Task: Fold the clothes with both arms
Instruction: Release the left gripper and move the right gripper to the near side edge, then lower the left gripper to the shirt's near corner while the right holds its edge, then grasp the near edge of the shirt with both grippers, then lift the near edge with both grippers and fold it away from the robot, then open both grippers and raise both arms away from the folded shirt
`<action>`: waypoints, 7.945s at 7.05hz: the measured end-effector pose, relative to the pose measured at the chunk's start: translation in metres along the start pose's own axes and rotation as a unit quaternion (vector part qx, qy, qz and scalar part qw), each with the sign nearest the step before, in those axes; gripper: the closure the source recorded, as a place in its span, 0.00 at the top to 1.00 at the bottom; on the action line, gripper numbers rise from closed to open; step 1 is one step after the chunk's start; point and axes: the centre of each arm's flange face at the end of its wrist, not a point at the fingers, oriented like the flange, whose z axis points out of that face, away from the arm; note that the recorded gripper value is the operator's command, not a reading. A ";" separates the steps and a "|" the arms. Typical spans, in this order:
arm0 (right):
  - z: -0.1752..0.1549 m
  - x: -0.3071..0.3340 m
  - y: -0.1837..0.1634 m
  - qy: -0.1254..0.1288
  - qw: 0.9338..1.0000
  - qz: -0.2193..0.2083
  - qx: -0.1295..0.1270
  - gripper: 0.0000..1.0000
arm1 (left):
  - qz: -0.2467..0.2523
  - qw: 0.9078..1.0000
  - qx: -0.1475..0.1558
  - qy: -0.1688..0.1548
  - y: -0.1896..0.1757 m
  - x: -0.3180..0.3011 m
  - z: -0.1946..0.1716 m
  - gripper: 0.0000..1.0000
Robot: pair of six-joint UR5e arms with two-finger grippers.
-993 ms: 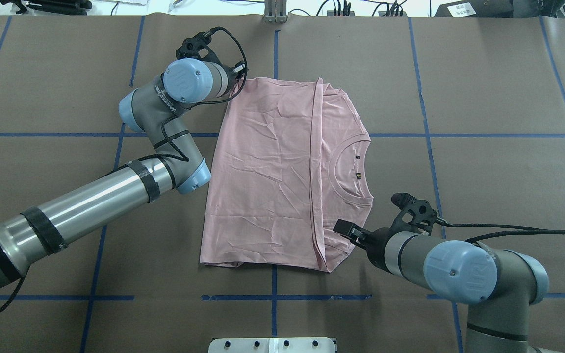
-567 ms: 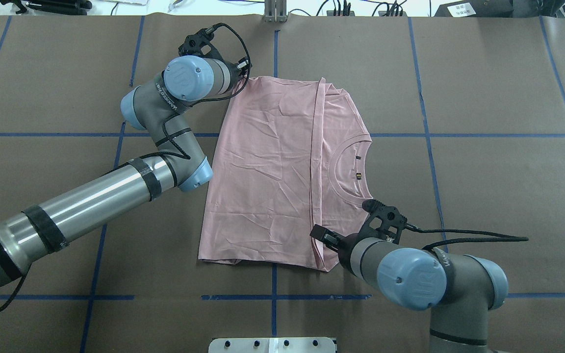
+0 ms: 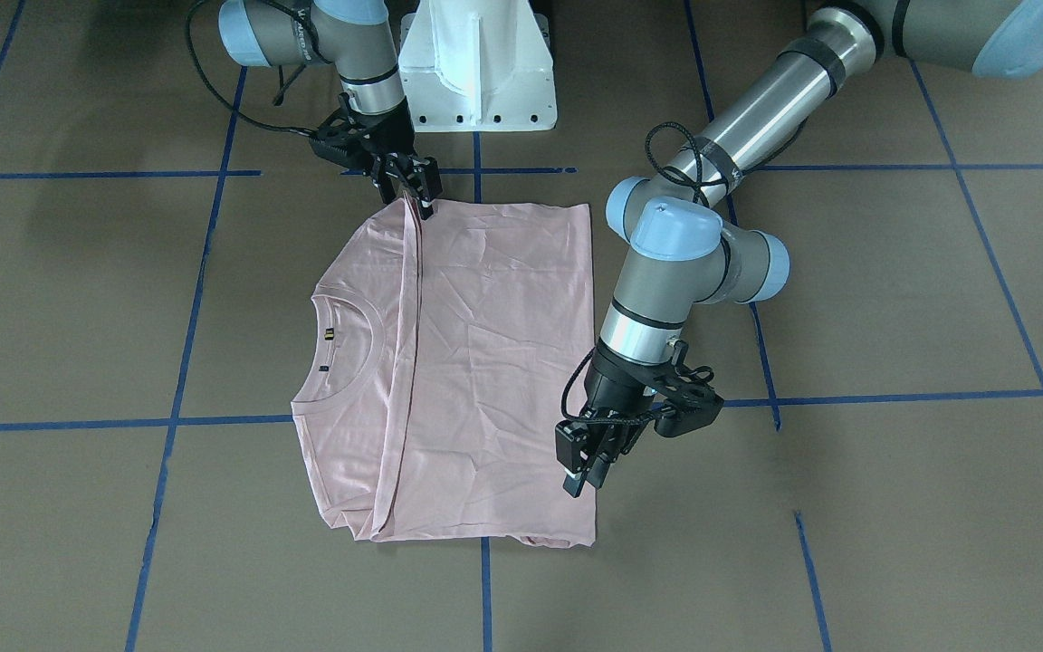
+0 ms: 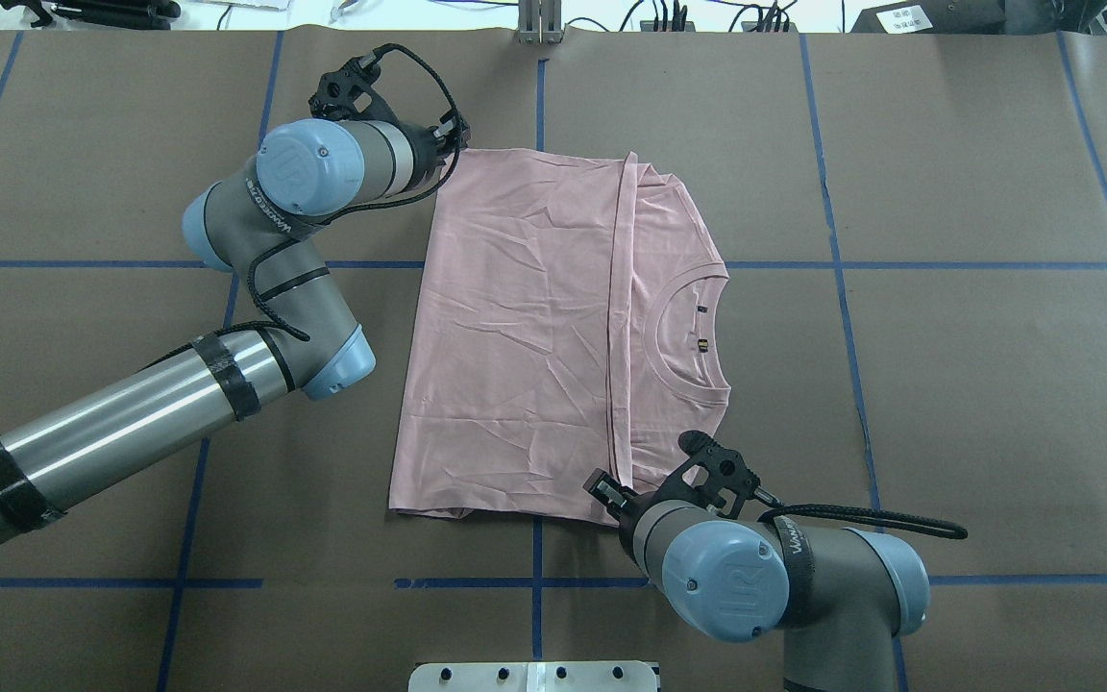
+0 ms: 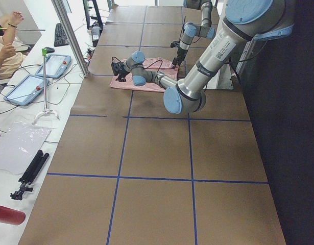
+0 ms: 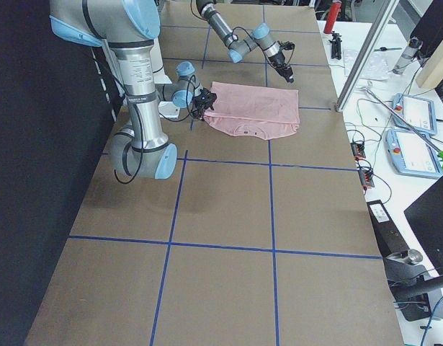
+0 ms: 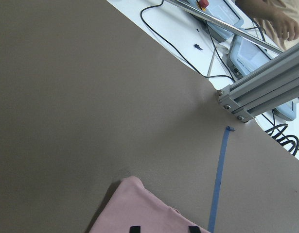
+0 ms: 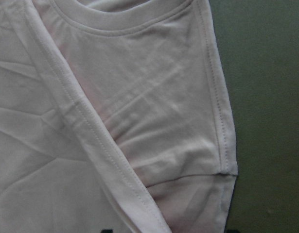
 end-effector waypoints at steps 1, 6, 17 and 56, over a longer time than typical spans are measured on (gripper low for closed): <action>0.001 -0.001 0.001 0.000 1.000 0.004 -0.001 0.00 | -0.001 1.000 0.000 0.000 0.000 0.000 0.000 0.43; -0.005 -0.003 -0.001 -0.002 1.000 0.008 -0.004 0.00 | -0.006 1.000 -0.001 0.006 0.001 0.005 -0.005 0.43; -0.036 -0.002 -0.003 -0.007 1.000 0.008 -0.012 0.00 | -0.039 0.996 -0.075 0.002 0.054 -0.011 -0.118 0.48; 0.052 -0.200 -0.303 0.034 0.999 0.005 0.029 1.00 | 0.081 0.995 0.007 -0.063 0.064 -0.050 -0.041 0.63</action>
